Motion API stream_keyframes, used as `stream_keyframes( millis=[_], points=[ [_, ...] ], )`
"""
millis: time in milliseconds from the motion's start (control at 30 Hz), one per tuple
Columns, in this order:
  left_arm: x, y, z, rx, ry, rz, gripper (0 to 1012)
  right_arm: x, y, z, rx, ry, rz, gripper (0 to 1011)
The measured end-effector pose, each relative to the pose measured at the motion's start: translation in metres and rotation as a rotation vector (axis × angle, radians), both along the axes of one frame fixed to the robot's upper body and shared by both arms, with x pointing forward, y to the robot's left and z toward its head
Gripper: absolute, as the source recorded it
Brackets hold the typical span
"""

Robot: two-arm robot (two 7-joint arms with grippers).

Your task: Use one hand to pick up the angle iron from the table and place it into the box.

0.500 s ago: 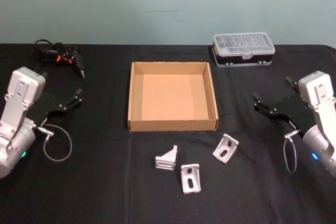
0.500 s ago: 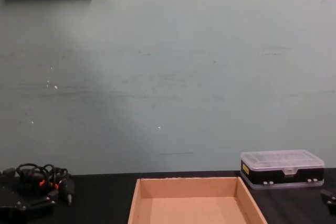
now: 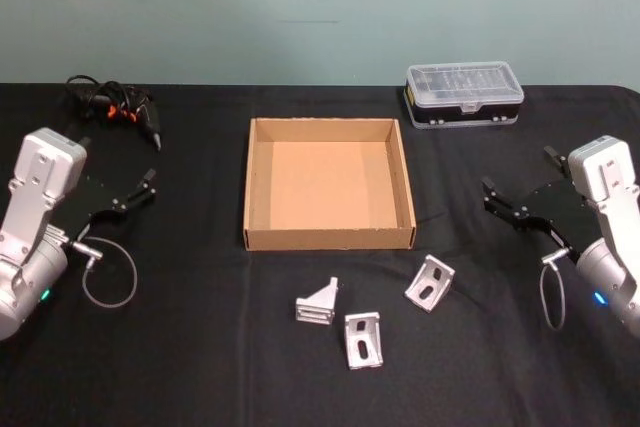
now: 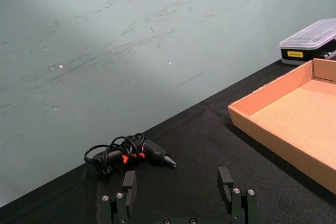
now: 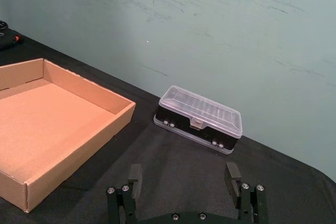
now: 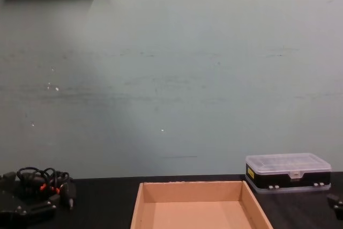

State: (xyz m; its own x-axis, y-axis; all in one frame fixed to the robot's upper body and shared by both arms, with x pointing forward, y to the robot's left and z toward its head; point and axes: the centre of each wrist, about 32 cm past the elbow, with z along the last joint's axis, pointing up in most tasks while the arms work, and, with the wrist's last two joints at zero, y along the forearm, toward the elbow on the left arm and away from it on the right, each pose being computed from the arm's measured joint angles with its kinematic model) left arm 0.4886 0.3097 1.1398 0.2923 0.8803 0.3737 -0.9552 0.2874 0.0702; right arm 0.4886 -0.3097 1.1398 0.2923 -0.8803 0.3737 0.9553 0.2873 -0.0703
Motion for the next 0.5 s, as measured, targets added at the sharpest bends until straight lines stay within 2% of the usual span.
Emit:
stream_keyframes(
  millis=[500],
  points=[
    [0.0, 0.0, 0.0, 0.0, 0.0, 0.0, 1011, 0.0, 0.0, 0.0, 0.0, 0.0, 0.0, 1004]
  ],
)
